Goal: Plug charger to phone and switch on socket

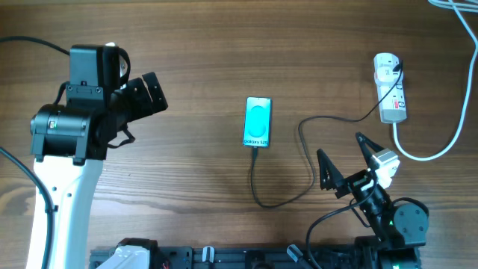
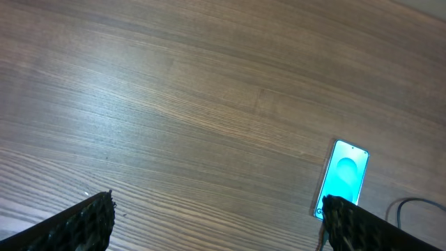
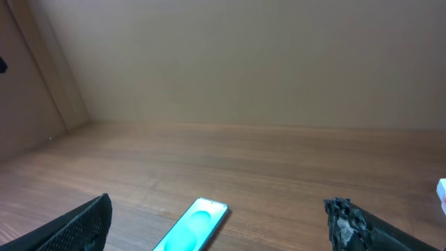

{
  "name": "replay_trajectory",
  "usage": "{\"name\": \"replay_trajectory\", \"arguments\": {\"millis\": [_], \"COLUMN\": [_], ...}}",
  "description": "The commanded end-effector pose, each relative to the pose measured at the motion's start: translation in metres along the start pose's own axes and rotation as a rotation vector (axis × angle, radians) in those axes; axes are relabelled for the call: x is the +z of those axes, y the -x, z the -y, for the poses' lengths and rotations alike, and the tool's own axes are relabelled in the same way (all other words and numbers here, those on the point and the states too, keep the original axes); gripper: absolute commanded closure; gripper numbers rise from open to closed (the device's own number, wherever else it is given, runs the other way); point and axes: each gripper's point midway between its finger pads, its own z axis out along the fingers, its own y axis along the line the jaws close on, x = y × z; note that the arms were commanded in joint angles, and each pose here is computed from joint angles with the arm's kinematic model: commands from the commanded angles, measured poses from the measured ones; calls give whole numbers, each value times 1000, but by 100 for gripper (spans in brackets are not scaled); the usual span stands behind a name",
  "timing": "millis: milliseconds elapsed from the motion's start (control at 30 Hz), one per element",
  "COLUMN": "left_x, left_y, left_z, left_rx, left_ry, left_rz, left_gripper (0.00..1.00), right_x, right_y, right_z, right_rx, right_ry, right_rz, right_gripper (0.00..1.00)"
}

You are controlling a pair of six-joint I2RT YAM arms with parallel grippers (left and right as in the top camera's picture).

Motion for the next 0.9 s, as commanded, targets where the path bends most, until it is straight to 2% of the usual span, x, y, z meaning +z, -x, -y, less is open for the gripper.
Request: {"name": "replay_trajectory", "arguments": {"millis": [0, 167, 467, 700, 867], "left_x": [0, 0, 0, 0, 0], "left_y": [2, 2, 2, 2, 2], "left_z": [-3, -4, -3, -4, -4], "left_rx": [-5, -5, -5, -5, -5], "left_ry": [17, 17, 17, 17, 17], "left_rz": [7, 7, 7, 7, 7], "left_gripper": [0, 0, 0, 0, 0], "right_x": [-1, -2, -1, -4, -5], "right_y": [1, 22, 28, 32, 36], "right_z": [6, 5, 16, 28, 27], "right_rx": [-16, -201, -228, -226, -289], "right_ry": [-36, -46, -104, -179, -185], "right_rz": [26, 106, 224, 238, 248], "right_gripper": [0, 0, 0, 0, 0]}}
